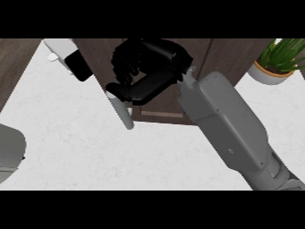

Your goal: Pick up the bottled water, place it into the cabinet and close the cabinet

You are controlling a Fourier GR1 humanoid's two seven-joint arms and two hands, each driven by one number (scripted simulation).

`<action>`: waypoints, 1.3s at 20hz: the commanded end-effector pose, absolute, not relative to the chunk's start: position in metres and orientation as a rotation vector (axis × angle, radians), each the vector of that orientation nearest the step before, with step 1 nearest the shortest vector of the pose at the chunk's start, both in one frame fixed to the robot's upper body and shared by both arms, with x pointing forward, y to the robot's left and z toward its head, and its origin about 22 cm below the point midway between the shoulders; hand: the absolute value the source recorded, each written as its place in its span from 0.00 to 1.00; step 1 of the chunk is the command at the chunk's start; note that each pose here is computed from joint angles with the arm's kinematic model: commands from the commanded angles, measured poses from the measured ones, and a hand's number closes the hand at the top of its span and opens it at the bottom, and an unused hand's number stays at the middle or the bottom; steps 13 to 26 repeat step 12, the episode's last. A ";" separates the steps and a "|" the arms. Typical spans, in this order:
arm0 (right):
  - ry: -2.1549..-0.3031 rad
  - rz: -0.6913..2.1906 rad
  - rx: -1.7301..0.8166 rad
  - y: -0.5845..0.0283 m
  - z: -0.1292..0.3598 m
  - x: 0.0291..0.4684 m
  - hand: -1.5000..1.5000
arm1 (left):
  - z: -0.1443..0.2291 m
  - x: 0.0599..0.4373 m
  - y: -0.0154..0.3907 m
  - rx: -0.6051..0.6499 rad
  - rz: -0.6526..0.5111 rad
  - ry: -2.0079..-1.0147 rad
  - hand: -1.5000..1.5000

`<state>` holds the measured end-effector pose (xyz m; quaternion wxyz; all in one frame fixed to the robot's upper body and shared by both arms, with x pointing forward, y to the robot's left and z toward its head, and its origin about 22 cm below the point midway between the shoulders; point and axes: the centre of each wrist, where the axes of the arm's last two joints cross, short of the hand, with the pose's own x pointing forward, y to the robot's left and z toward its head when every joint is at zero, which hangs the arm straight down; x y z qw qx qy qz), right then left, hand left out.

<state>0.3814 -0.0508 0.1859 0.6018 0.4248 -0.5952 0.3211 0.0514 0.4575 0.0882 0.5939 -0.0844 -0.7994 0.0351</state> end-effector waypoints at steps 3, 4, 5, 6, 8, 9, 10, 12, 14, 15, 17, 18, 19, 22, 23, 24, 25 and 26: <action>-1.620 0.598 0.857 -0.066 0.233 0.410 0.00 | 0.095 0.055 0.459 -0.228 0.040 -1.859 0.00; -1.619 0.613 0.839 -0.060 0.240 0.407 0.00 | 0.082 0.056 0.461 -0.220 0.068 -1.866 0.00; -1.624 0.595 0.840 -0.063 0.234 0.405 0.00 | 0.088 0.060 0.451 -0.221 0.053 -1.873 0.00; -1.646 0.581 0.821 -0.066 0.245 0.409 0.00 | 0.092 0.056 0.457 -0.207 0.052 -1.875 0.00; -1.664 0.569 0.816 -0.057 0.243 0.403 0.00 | 0.092 0.065 0.456 -0.207 0.039 -1.870 0.00; -1.668 0.571 0.811 -0.052 0.254 0.402 0.00 | 0.081 0.062 0.451 -0.239 0.058 -1.880 0.00; -1.662 0.569 0.807 -0.051 0.251 0.401 0.00 | 0.088 0.066 0.454 -0.222 0.043 -1.878 0.00; -1.665 0.547 0.809 -0.052 0.242 0.406 0.00 | 0.086 0.066 0.449 -0.242 0.043 -1.861 0.00; -1.665 0.547 0.809 -0.052 0.242 0.406 0.00 | 0.086 0.066 0.449 -0.242 0.043 -1.861 0.00; -1.665 0.547 0.809 -0.052 0.242 0.406 0.00 | 0.086 0.066 0.449 -0.242 0.043 -1.861 0.00; -1.665 0.547 0.809 -0.052 0.242 0.406 0.00 | 0.086 0.066 0.449 -0.242 0.043 -1.861 0.00; -1.665 0.547 0.809 -0.052 0.242 0.406 0.00 | 0.086 0.066 0.449 -0.242 0.043 -1.861 0.00; -1.665 0.547 0.809 -0.052 0.242 0.406 0.00 | 0.086 0.066 0.449 -0.242 0.043 -1.861 0.00; -1.665 0.547 0.809 -0.052 0.242 0.406 0.00 | 0.086 0.066 0.449 -0.242 0.043 -1.861 0.00; -1.665 0.547 0.809 -0.052 0.242 0.406 0.00 | 0.086 0.066 0.449 -0.242 0.043 -1.861 0.00; -1.665 0.547 0.809 -0.052 0.242 0.406 0.00 | 0.086 0.066 0.449 -0.242 0.043 -1.861 0.00; -1.665 0.547 0.809 -0.052 0.242 0.406 0.00 | 0.086 0.066 0.449 -0.242 0.043 -1.861 0.00; -1.665 0.547 0.809 -0.052 0.242 0.406 0.00 | 0.086 0.066 0.449 -0.242 0.043 -1.861 0.00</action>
